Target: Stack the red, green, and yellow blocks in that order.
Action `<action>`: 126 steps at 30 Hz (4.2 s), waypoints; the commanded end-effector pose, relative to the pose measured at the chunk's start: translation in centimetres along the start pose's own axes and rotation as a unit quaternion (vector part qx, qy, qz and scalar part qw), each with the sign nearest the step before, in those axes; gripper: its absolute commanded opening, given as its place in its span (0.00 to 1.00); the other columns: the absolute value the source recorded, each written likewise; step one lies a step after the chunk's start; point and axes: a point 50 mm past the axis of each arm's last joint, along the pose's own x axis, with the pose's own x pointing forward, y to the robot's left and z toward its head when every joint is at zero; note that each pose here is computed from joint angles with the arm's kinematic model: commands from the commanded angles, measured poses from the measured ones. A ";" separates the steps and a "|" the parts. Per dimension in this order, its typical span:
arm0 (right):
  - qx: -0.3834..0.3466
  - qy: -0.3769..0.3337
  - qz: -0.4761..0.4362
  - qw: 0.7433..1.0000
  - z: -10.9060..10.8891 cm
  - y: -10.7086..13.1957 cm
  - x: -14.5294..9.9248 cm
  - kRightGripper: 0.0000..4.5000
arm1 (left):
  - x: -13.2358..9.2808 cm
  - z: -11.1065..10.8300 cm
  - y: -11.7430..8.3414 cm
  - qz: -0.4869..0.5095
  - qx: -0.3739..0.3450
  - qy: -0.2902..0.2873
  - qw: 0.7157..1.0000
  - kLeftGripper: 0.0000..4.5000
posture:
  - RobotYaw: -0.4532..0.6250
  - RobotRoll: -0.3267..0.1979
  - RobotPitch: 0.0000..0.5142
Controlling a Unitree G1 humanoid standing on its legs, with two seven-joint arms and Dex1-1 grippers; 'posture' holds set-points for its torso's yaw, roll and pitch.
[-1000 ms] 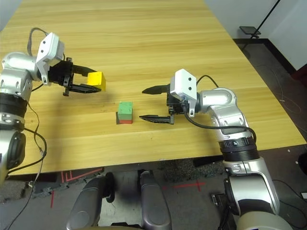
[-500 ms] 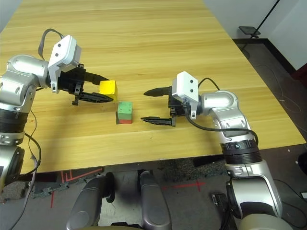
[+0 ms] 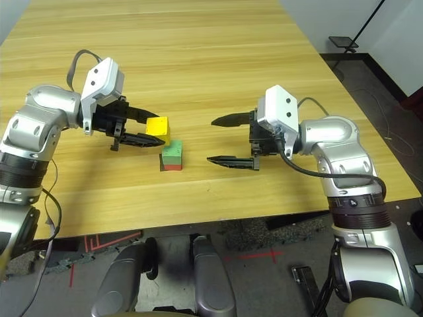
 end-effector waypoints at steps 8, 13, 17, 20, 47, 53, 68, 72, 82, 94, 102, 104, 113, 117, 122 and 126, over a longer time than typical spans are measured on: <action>-0.005 0.001 -0.002 1.000 0.1 0.2 -0.1 1.00 | 2.0 -0.6 -1.7 -0.032 -0.008 0.003 0.999 0.46 | 0.55 0.68 0.41; -0.004 -0.002 -0.002 1.000 0.1 0.3 0.2 1.00 | 2.4 -1.1 -1.5 -0.030 -0.006 0.012 0.999 0.46 | 0.54 0.68 0.41; -0.004 -0.004 -0.002 1.000 0.1 0.4 0.3 1.00 | 2.4 -1.3 -1.0 -0.027 -0.004 0.016 0.999 0.46 | 0.54 0.68 0.41; -0.004 -0.004 -0.003 1.000 0.0 0.4 0.3 1.00 | 2.3 -1.6 -0.7 -0.026 -0.003 0.020 0.999 0.46 | 0.54 0.68 0.41; 0.001 -0.011 -0.002 1.000 -0.3 0.6 1.0 1.00 | 2.6 -1.1 -0.3 -0.036 -0.004 0.013 0.999 0.99 | 0.54 0.69 0.43; 0.002 -0.010 -0.002 1.000 -0.3 0.5 0.9 1.00 | 1.9 -1.3 -0.1 -0.032 -0.004 0.020 0.999 0.99 | 0.54 0.69 0.44; -0.002 0.012 -0.025 1.000 -0.4 -0.4 -0.9 1.00 | -4.8 -3.3 1.9 0.049 -0.039 0.089 0.994 0.99 | 0.55 0.69 0.45; -0.009 0.037 -0.101 0.994 0.0 -2.5 -4.2 1.00 | -8.6 -4.7 3.0 0.144 -0.063 0.114 0.981 0.99 | 0.55 0.70 0.44; -0.020 0.036 -0.337 0.940 -0.9 -6.0 -7.8 1.00 | -14.5 -8.2 4.0 0.519 -0.111 0.063 0.845 0.99 | 0.55 0.70 0.41; 0.049 -0.021 -0.606 0.794 -4.3 -5.8 -7.5 1.00 | -15.3 -11.0 -1.9 0.765 -0.096 0.028 0.636 0.99 | 0.57 0.71 0.41; 0.095 -0.037 -0.657 0.747 -6.0 -3.6 -7.6 1.00 | -14.2 -11.6 -3.3 0.773 -0.121 0.023 0.622 0.99 | 0.57 0.70 0.43; 0.103 -0.040 -0.664 0.740 -6.2 -3.1 -7.6 1.00 | -13.7 -11.7 -3.5 0.774 -0.124 0.023 0.621 0.99 | 0.57 0.70 0.44; 0.127 -0.032 -0.683 0.719 -7.7 -1.2 -8.3 1.00 | -12.1 -11.9 -4.6 0.777 -0.135 0.026 0.614 0.99 | 0.55 0.72 0.50; 0.131 -0.027 -0.689 0.712 -8.1 -0.8 -8.9 1.00 | -11.2 -11.3 -5.0 0.771 -0.140 0.022 0.621 0.99 | 0.54 0.75 0.52; 0.118 -0.031 -0.688 0.715 -7.6 -0.8 -8.9 1.00 | -10.3 -10.9 -4.8 0.757 -0.135 0.022 0.639 0.99 | 0.53 0.75 0.56; 0.117 -0.033 -0.690 0.714 -7.3 -0.8 -9.1 1.00 | -10.0 -10.8 -4.6 0.759 -0.141 0.020 0.636 0.99 | 0.53 0.75 0.56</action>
